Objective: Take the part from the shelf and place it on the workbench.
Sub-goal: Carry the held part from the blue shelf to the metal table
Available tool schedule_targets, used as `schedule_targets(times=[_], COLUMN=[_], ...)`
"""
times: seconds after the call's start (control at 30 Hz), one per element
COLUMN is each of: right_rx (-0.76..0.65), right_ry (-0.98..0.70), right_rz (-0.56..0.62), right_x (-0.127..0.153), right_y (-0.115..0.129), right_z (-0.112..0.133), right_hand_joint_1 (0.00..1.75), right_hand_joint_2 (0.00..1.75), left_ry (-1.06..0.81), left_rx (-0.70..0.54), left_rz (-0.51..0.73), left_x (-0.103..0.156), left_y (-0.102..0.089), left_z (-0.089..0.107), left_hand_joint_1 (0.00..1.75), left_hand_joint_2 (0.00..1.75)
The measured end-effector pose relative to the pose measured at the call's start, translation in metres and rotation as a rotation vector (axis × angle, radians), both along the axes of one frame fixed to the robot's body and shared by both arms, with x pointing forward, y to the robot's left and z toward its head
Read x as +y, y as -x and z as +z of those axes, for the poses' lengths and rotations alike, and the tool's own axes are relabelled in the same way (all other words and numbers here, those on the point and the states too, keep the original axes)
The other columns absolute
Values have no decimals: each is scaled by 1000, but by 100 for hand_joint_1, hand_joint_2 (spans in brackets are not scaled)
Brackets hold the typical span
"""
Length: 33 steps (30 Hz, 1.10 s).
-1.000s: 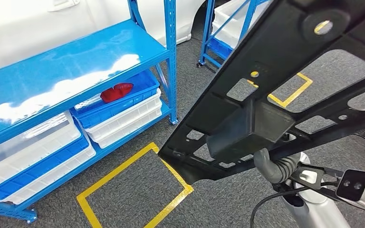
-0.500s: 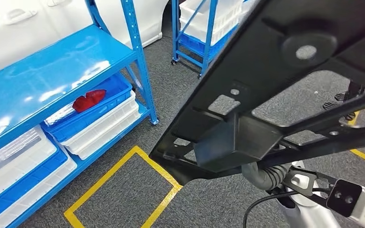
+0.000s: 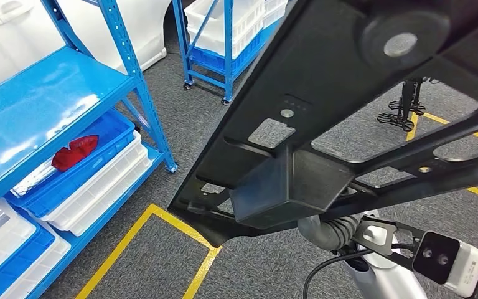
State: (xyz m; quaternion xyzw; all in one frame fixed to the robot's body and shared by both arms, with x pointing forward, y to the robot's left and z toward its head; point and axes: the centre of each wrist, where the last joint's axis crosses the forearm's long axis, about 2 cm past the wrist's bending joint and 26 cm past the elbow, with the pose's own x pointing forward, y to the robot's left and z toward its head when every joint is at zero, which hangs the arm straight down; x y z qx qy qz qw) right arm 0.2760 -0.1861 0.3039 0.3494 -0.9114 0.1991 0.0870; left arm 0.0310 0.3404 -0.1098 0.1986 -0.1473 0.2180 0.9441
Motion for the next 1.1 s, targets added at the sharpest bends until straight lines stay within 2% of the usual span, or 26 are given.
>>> schedule_targets(times=[0.37,0.9,1.1], right_rx=[7,12,14], right_ry=[-6,-13,-5], right_rz=[-1,-34,-29], right_x=[-1,-13,-17], right_y=[1,0,-2], right_z=[-6,-13,-12], right_hand_joint_1=[175,175,175], right_hand_joint_2=[175,175,175], left_ry=[-57,-23,-6], left_rx=[0,-58,-58], left_rz=[17,-16,-15], left_x=[19,15,6], left_y=[3,3,-1], left_z=[2,1,1], left_hand_joint_1=[0,0,0], left_hand_joint_2=[175,175,175])
